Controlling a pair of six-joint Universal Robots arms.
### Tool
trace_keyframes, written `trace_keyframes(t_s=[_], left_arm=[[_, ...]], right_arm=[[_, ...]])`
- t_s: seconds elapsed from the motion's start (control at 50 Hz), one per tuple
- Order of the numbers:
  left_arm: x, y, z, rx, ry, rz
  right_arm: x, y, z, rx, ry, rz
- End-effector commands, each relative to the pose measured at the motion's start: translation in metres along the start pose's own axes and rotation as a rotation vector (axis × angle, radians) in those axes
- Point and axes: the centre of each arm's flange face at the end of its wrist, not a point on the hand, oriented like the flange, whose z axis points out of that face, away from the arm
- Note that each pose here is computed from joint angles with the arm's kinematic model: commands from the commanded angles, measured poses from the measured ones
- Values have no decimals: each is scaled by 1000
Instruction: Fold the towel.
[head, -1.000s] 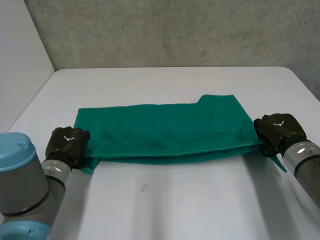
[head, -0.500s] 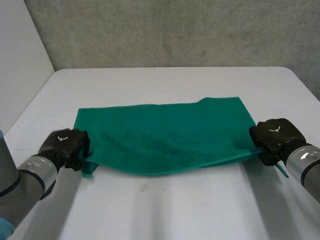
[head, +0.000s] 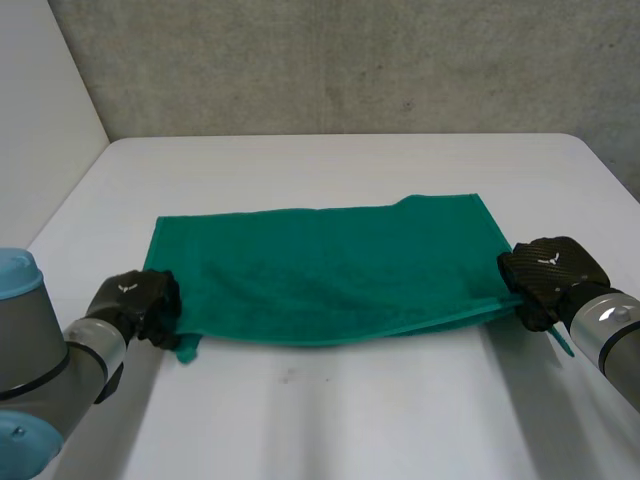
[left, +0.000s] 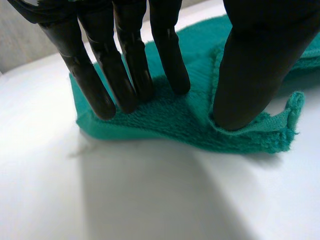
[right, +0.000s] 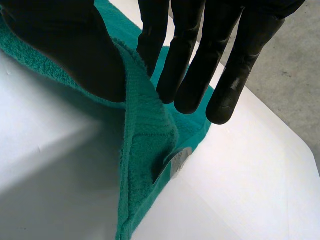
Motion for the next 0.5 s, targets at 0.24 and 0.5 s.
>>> trace_keyframes(t_s=[0.24, 0.5], left_arm=[[19, -4, 1, 10, 64, -86], [26, -2, 3, 2, 81, -79]], right_arm=[[-2, 3, -1, -4, -5, 1], [-3, 3, -1, -2, -6, 0]])
